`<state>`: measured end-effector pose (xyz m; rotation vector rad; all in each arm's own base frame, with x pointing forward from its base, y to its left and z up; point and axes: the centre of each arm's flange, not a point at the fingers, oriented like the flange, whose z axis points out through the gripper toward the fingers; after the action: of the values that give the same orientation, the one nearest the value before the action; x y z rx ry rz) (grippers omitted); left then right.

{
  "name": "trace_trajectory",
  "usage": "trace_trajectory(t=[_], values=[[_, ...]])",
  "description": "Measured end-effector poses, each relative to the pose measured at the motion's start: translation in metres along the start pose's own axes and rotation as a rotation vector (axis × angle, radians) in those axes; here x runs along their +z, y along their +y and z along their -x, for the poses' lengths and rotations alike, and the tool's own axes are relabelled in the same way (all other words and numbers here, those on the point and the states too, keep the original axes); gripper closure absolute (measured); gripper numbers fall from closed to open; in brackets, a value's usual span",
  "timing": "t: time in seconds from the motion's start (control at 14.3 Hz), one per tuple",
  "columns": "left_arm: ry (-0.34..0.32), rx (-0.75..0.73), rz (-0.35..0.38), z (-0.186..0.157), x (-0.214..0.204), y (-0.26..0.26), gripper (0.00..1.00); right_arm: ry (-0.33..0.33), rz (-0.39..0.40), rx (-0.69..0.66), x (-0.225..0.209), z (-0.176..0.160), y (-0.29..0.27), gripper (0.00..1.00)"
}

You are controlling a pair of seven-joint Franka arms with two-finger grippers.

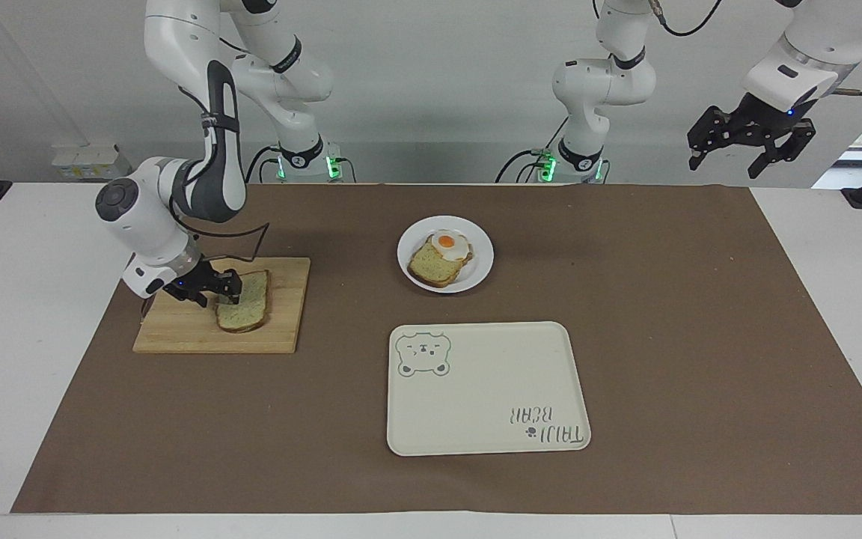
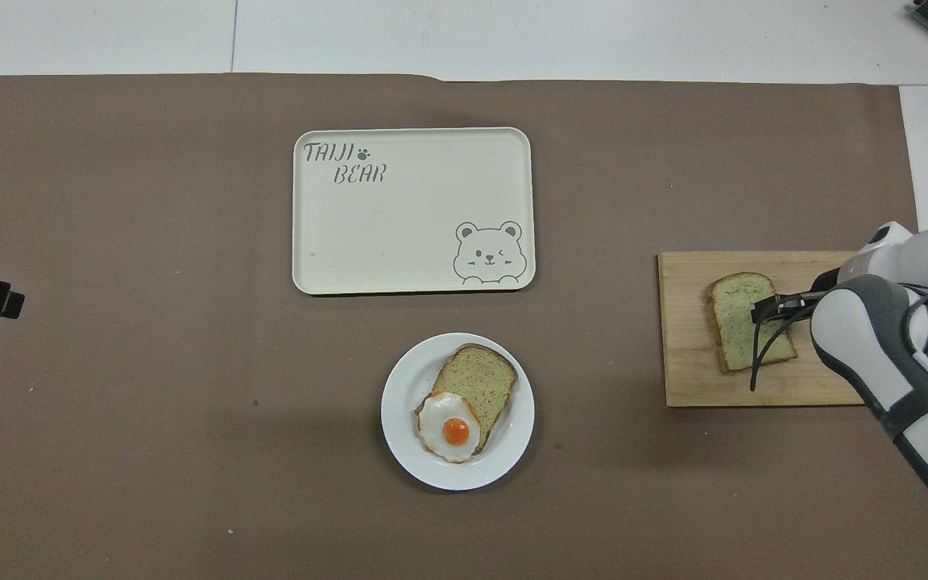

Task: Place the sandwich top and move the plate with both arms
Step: 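Reach the right gripper down to the bread slice on the board, then grasp the bread slice with the right gripper and lift it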

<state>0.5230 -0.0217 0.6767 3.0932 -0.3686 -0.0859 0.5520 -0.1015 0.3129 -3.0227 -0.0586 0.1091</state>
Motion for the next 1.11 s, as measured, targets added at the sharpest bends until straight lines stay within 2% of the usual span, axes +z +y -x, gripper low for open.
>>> trace_trajectory(t=[0.07,0.14,0.21,0.49,0.91,1.11], values=[[0.0,0.0,0.0,0.0,0.0,0.0,0.0,-0.001,-0.002,0.001,0.001,0.001,0.0,0.3],[0.0,0.0,0.0,0.0,0.0,0.0,0.0,-0.002,-0.004,0.002,0.002,0.001,0.0,0.38],[0.0,0.0,0.0,0.0,0.0,0.0,0.0,0.0,-0.008,0.003,0.002,0.001,-0.002,0.52],[0.0,0.0,0.0,0.0,0.0,0.0,0.0,0.006,-0.006,0.01,0.0,0.001,0.002,0.88],[0.0,0.002,0.0,0.0,0.0,0.001,0.0,0.018,-0.003,0.001,-0.006,-0.003,-0.001,0.93],[0.0,0.002,0.0,0.0,0.0,0.001,0.0,0.027,-0.007,-0.017,-0.033,-0.007,-0.009,0.93]])
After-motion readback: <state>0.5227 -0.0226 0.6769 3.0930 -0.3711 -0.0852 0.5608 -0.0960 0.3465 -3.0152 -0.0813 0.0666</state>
